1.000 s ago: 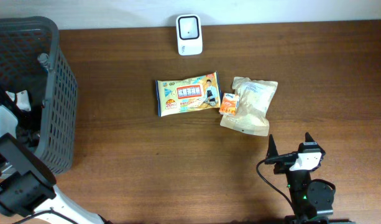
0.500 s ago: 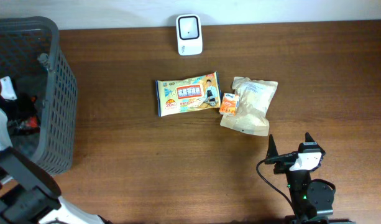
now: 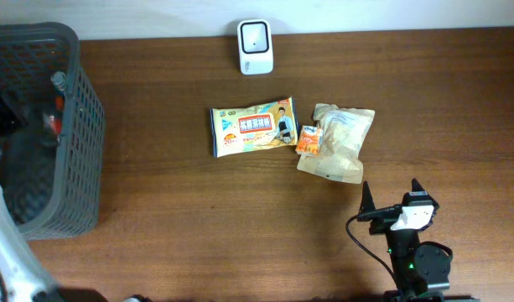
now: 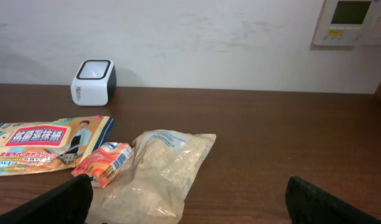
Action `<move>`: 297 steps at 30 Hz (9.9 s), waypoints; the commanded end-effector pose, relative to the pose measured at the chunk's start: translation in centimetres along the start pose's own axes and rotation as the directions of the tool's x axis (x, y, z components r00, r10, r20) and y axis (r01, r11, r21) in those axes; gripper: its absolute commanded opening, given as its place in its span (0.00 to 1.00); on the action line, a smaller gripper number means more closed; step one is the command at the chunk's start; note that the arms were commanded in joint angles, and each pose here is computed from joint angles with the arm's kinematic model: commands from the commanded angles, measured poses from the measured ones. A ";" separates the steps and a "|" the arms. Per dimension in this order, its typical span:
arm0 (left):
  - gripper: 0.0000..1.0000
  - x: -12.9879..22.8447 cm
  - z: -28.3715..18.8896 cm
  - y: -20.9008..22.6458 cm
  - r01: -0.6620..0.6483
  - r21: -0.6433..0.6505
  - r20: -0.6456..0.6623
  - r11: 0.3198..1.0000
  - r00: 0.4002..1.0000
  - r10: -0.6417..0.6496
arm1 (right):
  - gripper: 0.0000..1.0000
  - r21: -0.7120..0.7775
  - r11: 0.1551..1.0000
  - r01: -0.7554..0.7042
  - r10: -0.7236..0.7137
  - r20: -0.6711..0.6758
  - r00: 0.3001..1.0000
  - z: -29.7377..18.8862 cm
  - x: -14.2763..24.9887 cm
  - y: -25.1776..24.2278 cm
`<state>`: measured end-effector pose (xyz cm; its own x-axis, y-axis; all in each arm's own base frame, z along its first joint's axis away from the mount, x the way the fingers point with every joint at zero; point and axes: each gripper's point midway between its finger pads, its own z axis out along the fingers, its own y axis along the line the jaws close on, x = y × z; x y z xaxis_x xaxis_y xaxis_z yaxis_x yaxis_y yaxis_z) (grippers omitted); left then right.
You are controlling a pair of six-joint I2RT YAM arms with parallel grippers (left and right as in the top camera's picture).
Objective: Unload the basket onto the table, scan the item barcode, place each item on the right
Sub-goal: 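Grasp the dark snack bag with orange label in the basket, then lift the snack bag out and carry it toward the scanner, then release the snack bag on the table beside the wipes pack, then move the left gripper back into the grey basket, then grasp the teal Listerine bottle by its cap with left gripper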
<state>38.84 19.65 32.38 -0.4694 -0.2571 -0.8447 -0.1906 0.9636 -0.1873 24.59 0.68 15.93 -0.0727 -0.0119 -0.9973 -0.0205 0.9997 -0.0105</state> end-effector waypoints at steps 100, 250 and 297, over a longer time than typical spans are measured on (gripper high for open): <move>0.00 1.4 5.1 3.4 0.074 -0.215 -0.072 0.974 0.993 -0.091 | 0.99 -0.005 1.000 0.006 -0.006 -0.006 1.000 0.0 0.4 0.1; 0.99 12.3 -9.1 -1.9 0.536 -0.488 -0.323 0.688 0.622 -0.713 | 0.99 -0.005 1.000 0.007 -0.007 -0.006 1.000 0.0 0.4 0.1; 1.00 5.5 3.9 4.3 0.436 -0.241 -0.191 0.867 0.855 -0.483 | 0.99 -0.005 1.000 0.006 -0.006 -0.006 1.000 0.0 0.4 0.1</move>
<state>36.90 23.92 26.43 -0.3953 -0.7259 -0.5629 -0.6687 0.6476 -0.3655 24.58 0.69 15.93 -0.0731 -0.0116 -0.9973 -0.0209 0.9997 -0.0101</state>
